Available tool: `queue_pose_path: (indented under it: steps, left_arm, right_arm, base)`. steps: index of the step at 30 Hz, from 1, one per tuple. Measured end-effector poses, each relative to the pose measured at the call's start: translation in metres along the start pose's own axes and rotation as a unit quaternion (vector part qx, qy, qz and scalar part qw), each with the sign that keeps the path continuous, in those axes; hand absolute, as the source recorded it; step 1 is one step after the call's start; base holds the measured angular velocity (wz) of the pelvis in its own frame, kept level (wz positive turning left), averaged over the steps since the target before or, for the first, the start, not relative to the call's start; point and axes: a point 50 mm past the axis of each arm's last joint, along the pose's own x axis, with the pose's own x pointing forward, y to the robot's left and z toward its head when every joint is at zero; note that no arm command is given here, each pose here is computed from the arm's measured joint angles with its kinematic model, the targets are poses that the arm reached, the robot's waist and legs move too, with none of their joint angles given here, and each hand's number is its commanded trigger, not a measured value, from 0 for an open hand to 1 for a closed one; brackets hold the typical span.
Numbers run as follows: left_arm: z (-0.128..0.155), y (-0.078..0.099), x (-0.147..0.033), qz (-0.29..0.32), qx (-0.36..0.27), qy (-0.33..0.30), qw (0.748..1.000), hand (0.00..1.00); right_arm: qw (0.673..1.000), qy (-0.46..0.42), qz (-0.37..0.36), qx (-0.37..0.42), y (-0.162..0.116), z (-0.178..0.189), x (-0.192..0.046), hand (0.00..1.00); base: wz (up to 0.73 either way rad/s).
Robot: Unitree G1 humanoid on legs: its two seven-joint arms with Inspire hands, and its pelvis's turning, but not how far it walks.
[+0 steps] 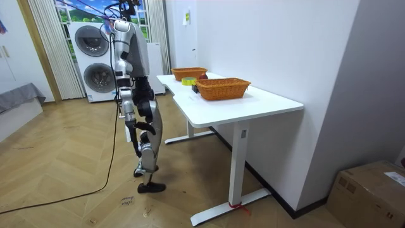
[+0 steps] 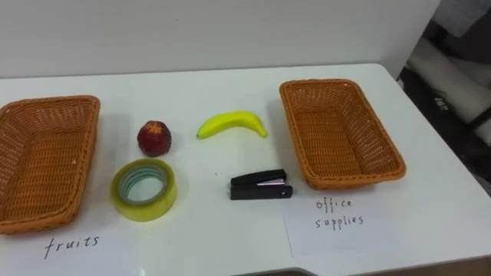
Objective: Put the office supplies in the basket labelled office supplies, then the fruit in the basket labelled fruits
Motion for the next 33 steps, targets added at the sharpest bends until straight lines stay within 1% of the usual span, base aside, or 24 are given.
queue_pose_path:
  steps: [4,8,12,16,20,24,28,33]
  left_arm:
    - [0.0,0.005,0.0,0.007,0.001,-0.004,1.0,0.0]
    - [-0.001,0.011,0.0,0.021,0.002,-0.008,1.0,0.0]
    - [0.005,0.013,-0.001,0.026,0.006,-0.026,0.999,0.0]
    - [0.01,0.016,-0.003,0.034,0.003,-0.051,0.998,0.0]
    - [0.009,0.018,-0.003,0.041,0.004,-0.054,0.998,0.0]
    - [0.012,0.019,-0.004,0.041,0.006,-0.066,0.997,0.0]
    - [0.014,0.019,-0.004,0.041,0.007,-0.074,0.996,0.0]
    - [0.013,0.019,-0.004,0.042,0.006,-0.075,0.996,0.0]
  right_arm:
    - [0.998,-0.017,-0.021,0.051,0.006,0.01,0.0,0.0]
    - [0.99,-0.066,-0.033,0.12,0.02,0.037,-0.004,0.0]
    - [0.984,-0.124,-0.038,0.122,0.033,0.062,-0.014,0.0]
    - [0.966,-0.202,-0.044,0.154,0.049,0.097,-0.032,0.0]
    - [0.944,-0.275,-0.047,0.174,0.064,0.126,-0.056,0.0]
    - [0.928,-0.317,-0.051,0.192,0.073,0.14,-0.073,0.0]
    - [0.906,-0.382,-0.052,0.176,0.088,0.156,-0.097,0.0]
    - [0.879,-0.434,-0.057,0.189,0.094,0.169,-0.118,0.0]
  base:
    - [-0.05]
    - [-0.01]
    - [0.0]
    - [-0.03]
    - [-0.09]
    - [-0.01]
    - [0.0]
    - [0.0]
